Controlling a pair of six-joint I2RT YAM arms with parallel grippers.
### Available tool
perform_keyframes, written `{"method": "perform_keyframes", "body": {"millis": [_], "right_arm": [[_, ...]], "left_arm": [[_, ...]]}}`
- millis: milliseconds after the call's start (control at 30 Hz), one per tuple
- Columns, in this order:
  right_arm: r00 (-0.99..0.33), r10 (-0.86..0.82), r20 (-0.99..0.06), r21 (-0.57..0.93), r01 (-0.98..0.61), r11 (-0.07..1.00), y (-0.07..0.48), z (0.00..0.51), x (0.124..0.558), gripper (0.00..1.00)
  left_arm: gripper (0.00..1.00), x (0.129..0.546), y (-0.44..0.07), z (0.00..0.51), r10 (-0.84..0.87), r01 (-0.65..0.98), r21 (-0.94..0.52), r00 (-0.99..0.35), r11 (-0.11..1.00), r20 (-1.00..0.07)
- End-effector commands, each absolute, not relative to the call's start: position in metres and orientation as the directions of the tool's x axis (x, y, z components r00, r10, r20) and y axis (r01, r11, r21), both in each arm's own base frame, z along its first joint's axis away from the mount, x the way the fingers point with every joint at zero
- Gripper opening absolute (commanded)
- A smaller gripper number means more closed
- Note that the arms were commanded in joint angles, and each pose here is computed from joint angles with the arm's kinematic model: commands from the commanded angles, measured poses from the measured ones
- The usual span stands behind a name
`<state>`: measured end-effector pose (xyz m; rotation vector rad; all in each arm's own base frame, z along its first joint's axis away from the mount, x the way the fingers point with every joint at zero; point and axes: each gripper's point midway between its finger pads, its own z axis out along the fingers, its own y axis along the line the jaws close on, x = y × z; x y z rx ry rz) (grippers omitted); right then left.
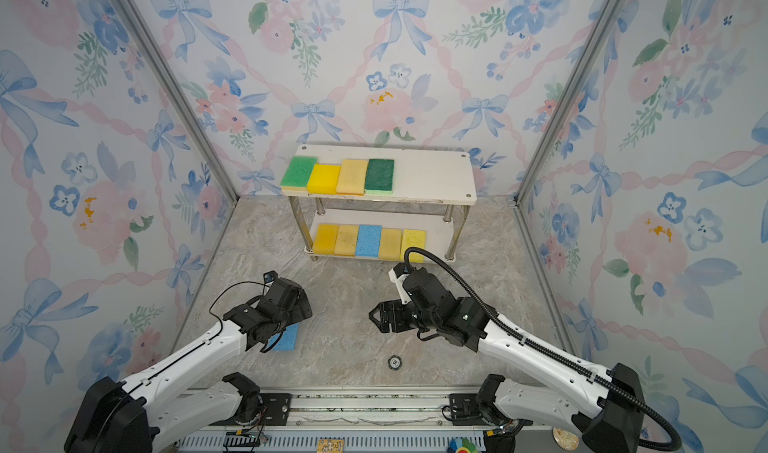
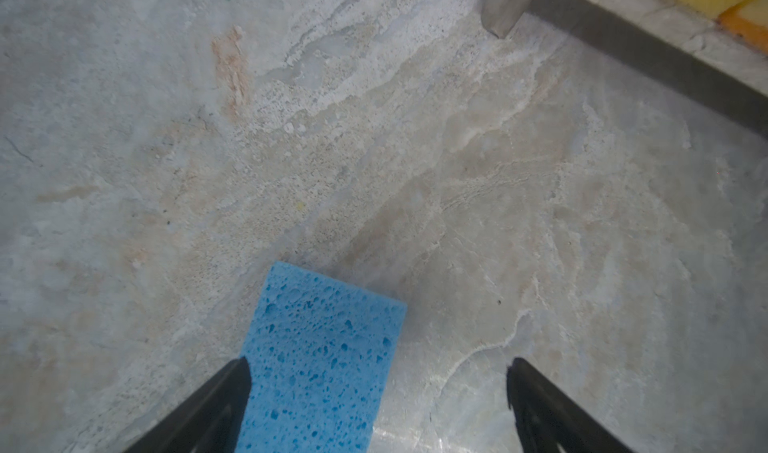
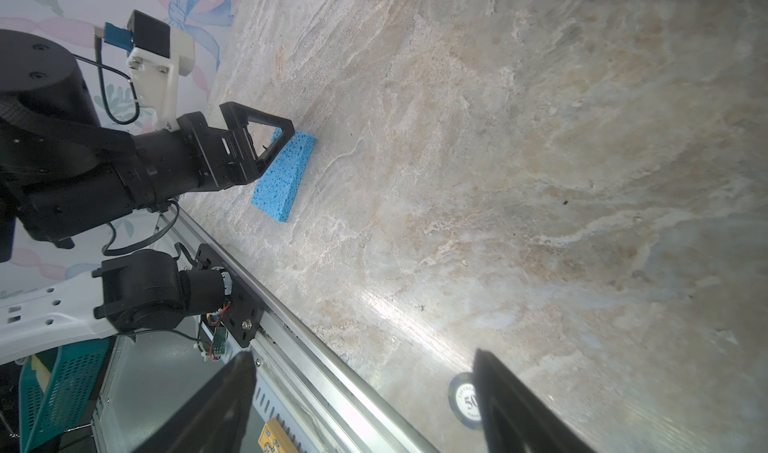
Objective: Place and organize the cleaning sponges onto the shelf
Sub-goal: 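Grasp the blue sponge with the left gripper and lift it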
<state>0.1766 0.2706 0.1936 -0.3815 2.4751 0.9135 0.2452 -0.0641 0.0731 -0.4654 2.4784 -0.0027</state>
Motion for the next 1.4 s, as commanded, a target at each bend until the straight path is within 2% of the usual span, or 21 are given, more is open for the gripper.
{"method": "perform_keyframes", "body": {"millis": [0,267,600,767,800,867,900,1200,1367], "right_arm": [[-0.833,-0.097,-0.545,0.522,-0.427,0.738,0.268,0.200,0.175,0.85],[-0.827,-0.087,-0.555,0.525,-0.429,0.735,0.263,0.199,0.173,0.86],[-0.806,-0.063,-0.589,0.509,-0.430,0.745,0.245,0.205,0.169,0.88],[-0.796,-0.046,-0.604,0.508,-0.429,0.747,0.241,0.209,0.169,0.89],[-0.796,-0.043,-0.604,0.509,-0.427,0.747,0.241,0.209,0.169,0.89],[-0.796,-0.041,-0.604,0.511,-0.426,0.746,0.241,0.209,0.169,0.89],[-0.795,-0.040,-0.605,0.511,-0.426,0.746,0.241,0.209,0.170,0.89],[-0.790,-0.047,-0.611,0.505,-0.434,0.746,0.243,0.214,0.171,0.89],[-0.788,-0.051,-0.613,0.497,-0.435,0.751,0.241,0.216,0.171,0.89]], "left_arm": [[0.98,0.240,-0.048,0.063,-0.323,-0.371,-0.032,-0.760,0.928,-0.564],[0.98,0.240,-0.037,0.038,-0.327,-0.393,0.045,-0.817,0.918,-0.474],[0.98,0.234,-0.046,0.012,-0.314,-0.355,0.062,-0.885,0.933,-0.343],[0.88,0.231,-0.056,0.006,-0.311,-0.334,0.032,-0.905,0.942,-0.291],[0.85,0.230,-0.059,0.006,-0.310,-0.328,0.019,-0.908,0.944,-0.283],[0.70,0.230,-0.067,0.008,-0.318,-0.323,-0.027,-0.909,0.946,-0.268],[0.67,0.230,-0.070,0.010,-0.320,-0.320,-0.045,-0.910,0.946,-0.264],[0.66,0.239,-0.119,0.042,-0.372,-0.299,-0.287,-0.894,0.910,-0.249],[0.67,0.251,-0.168,0.078,-0.447,-0.284,-0.506,-0.863,0.815,-0.235]]}}
